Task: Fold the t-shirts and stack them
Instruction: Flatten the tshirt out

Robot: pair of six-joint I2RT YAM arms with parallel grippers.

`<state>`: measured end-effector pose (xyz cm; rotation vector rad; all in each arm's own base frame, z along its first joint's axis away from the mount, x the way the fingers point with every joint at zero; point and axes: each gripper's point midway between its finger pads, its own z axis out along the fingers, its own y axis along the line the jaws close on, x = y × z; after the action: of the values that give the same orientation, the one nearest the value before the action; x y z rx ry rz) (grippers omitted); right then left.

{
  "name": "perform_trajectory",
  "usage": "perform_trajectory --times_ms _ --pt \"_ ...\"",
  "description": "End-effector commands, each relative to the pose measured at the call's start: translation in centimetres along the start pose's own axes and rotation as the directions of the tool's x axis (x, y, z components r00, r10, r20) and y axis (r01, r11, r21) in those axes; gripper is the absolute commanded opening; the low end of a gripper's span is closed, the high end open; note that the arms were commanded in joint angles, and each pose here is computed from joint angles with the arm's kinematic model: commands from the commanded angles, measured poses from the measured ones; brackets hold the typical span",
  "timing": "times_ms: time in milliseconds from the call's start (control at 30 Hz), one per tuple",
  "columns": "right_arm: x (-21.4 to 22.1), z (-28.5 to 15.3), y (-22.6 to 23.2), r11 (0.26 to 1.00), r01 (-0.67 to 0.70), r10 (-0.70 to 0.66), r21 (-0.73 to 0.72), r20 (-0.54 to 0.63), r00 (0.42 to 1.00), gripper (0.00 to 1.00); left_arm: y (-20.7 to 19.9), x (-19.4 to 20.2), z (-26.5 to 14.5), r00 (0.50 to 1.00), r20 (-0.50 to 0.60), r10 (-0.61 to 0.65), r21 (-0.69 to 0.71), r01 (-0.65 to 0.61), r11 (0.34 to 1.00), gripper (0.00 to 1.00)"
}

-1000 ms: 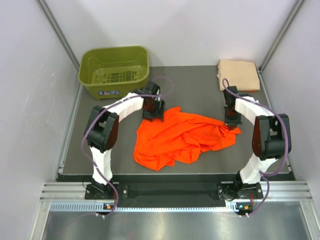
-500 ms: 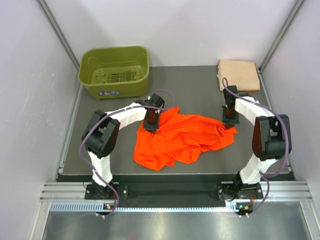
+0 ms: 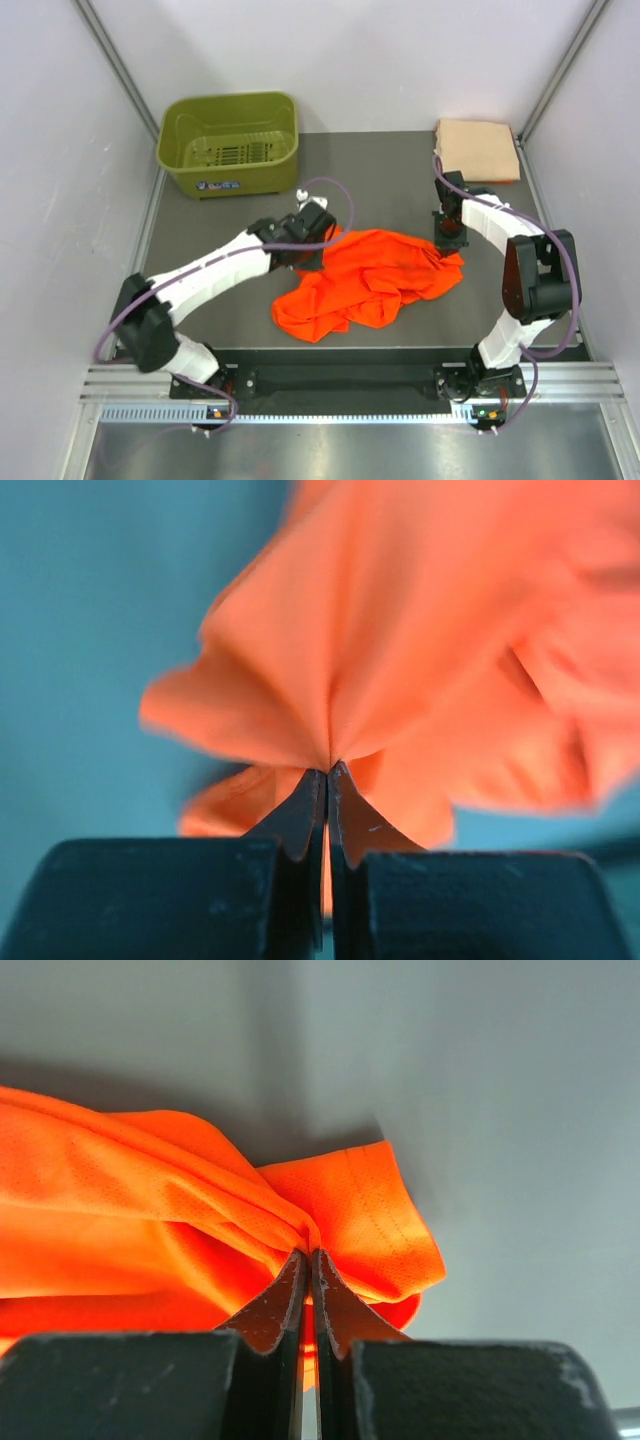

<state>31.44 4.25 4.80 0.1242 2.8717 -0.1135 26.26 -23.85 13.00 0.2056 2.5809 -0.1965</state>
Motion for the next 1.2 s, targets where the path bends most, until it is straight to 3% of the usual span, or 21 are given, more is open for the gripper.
perform_trajectory --times_ms 0,100,133,167,200,267,300,367,500,567,633,667,700,833,1067,1167 --pt "-0.3 -1.5 1.7 0.999 0.024 -0.021 -0.047 0.065 0.998 0.00 -0.6 8.6 -1.6 0.986 -0.166 -0.026 0.013 0.029 1.000 0.00" --pt "2.0 -1.3 2.0 0.998 0.029 -0.027 -0.057 0.035 0.999 0.00 -2.4 13.7 -2.0 0.961 -0.276 0.003 0.116 0.030 0.993 0.02" --pt "2.3 -1.3 1.9 0.998 0.026 -0.024 -0.059 0.032 0.999 0.00 -2.6 14.2 -2.2 0.959 -0.282 0.015 0.132 0.023 0.991 0.12" --pt "3.1 -1.1 1.8 0.998 0.025 -0.024 -0.057 0.021 0.999 0.00 -2.9 14.1 -2.8 0.964 -0.263 0.025 0.157 0.018 0.987 0.23" --pt "3.3 -1.2 1.5 0.998 0.024 -0.023 -0.050 0.017 1.000 0.00 -2.6 13.4 -2.9 0.973 -0.225 0.042 0.152 -0.008 0.988 0.57" --pt "3.8 -1.4 1.2 0.999 0.024 -0.024 -0.039 0.006 1.000 0.00 -1.8 11.1 -3.7 0.990 -0.138 0.024 0.115 -0.008 0.993 0.85" --pt "3.7 -1.6 1.1 0.999 0.022 -0.021 -0.035 0.014 1.000 0.00 -1.4 8.5 -4.0 0.997 -0.075 0.008 0.112 0.000 0.994 0.89" --pt "3.4 -1.9 1.0 0.999 0.018 -0.018 -0.027 0.019 1.000 0.00 0.1 4.3 -3.8 0.995 -0.038 -0.089 0.138 0.093 0.986 0.88" --pt "2.3 -2.4 1.1 1.000 0.015 -0.014 -0.021 0.022 1.000 0.00 4.0 -1.2 -1.9 0.972 0.006 -0.235 0.140 0.232 0.963 0.71" --pt "1.4 -2.8 1.4 1.000 0.014 -0.013 -0.028 0.038 0.999 0.00 4.4 -1.6 -0.3 0.965 -0.050 -0.259 0.150 0.263 0.953 0.62" --pt "1.3 -2.6 1.4 1.000 0.021 -0.020 -0.019 0.025 0.999 0.00 5.2 -2.9 0.7 0.956 -0.062 -0.286 0.166 0.293 0.942 0.63" --pt "1.0 -2.7 1.5 1.000 0.020 -0.019 -0.022 0.029 0.999 0.00 5.4 -2.8 2.1 0.950 -0.096 -0.297 0.167 0.309 0.936 0.66" --pt "1.1 -2.5 1.6 1.000 0.020 -0.020 -0.024 0.015 1.000 0.00 4.9 -3.4 2.4 0.947 -0.129 -0.294 0.221 0.317 0.922 0.76" --pt "0.7 -2.4 2.0 0.999 0.022 -0.022 -0.031 0.009 1.000 0.00 2.6 -3.2 4.4 0.942 -0.240 -0.234 0.321 0.304 0.897 0.83" --pt "0.9 -2.0 2.1 0.999 0.020 -0.020 -0.035 0.003 1.000 0.01 -0.4 -1.9 6.9 0.936 -0.311 -0.164 0.447 0.297 0.844 0.81" --pt "1.3 -1.8 2.1 0.999 0.019 -0.019 -0.041 -0.004 1.000 0.01 -1.0 -0.8 8.3 0.926 -0.346 -0.149 0.436 0.300 0.848 0.68"
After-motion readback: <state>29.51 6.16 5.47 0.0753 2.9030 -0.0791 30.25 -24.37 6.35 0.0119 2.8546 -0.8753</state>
